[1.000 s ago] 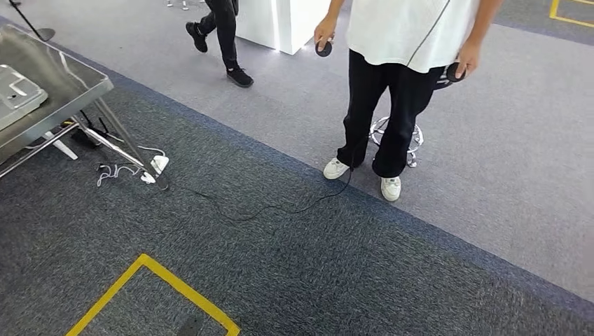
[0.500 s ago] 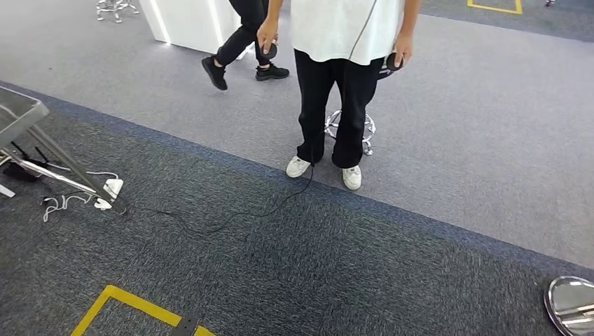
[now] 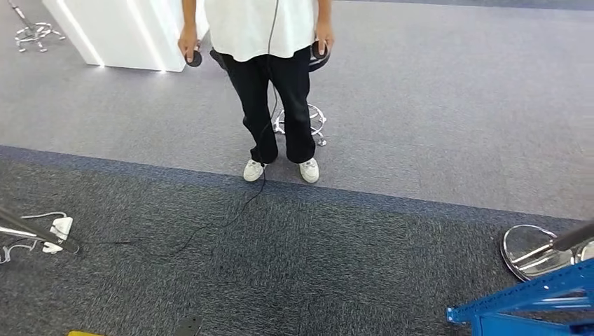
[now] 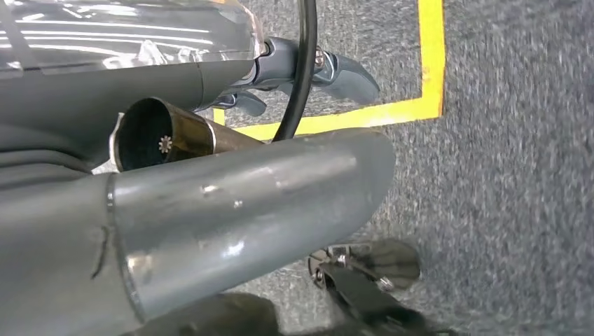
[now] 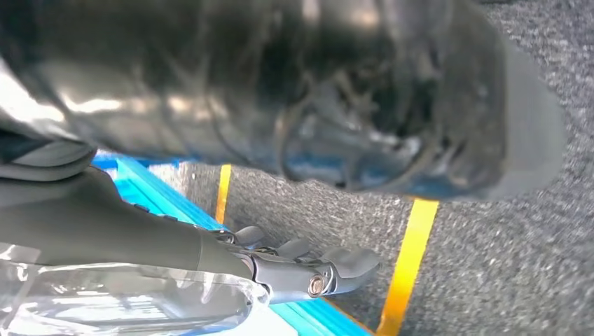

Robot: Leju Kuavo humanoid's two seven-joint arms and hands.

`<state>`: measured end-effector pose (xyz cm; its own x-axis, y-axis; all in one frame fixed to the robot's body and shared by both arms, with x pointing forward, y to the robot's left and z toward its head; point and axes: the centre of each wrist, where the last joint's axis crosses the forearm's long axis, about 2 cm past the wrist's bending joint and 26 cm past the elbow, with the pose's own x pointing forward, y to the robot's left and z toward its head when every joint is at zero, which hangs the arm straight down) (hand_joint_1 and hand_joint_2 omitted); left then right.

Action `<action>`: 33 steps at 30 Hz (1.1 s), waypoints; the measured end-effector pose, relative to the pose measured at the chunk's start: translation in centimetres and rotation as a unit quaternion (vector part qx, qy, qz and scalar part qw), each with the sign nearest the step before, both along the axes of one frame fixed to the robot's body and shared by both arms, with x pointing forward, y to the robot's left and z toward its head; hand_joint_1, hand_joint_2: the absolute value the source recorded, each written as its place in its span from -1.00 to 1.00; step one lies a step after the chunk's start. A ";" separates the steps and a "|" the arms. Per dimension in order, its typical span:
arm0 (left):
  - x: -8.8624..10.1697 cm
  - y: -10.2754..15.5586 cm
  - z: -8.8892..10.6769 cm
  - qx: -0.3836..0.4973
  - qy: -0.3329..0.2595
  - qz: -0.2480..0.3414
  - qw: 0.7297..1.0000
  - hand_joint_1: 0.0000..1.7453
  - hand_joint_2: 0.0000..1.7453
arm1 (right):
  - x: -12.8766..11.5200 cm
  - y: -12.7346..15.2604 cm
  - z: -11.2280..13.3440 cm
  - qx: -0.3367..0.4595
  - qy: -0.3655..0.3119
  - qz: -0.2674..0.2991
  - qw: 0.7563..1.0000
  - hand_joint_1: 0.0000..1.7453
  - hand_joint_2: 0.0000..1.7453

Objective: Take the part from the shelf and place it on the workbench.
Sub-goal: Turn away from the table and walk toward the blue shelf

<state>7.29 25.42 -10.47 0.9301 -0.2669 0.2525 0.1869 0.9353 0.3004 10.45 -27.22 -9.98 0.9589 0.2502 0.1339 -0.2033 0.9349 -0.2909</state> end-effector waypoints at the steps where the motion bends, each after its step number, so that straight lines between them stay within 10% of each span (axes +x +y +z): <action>1: -0.1 0.0 0.0 0.000 0.001 0.000 1.000 -1.00 -1.00 | 0.0 0.0 0.0 0.000 0.000 0.000 1.000 -1.00 -1.00; 33: 0.1 0.0 0.0 0.001 0.002 0.002 1.000 -1.00 -1.00 | 0.0 -0.2 0.0 -0.001 0.001 -0.011 1.000 -1.00 -1.00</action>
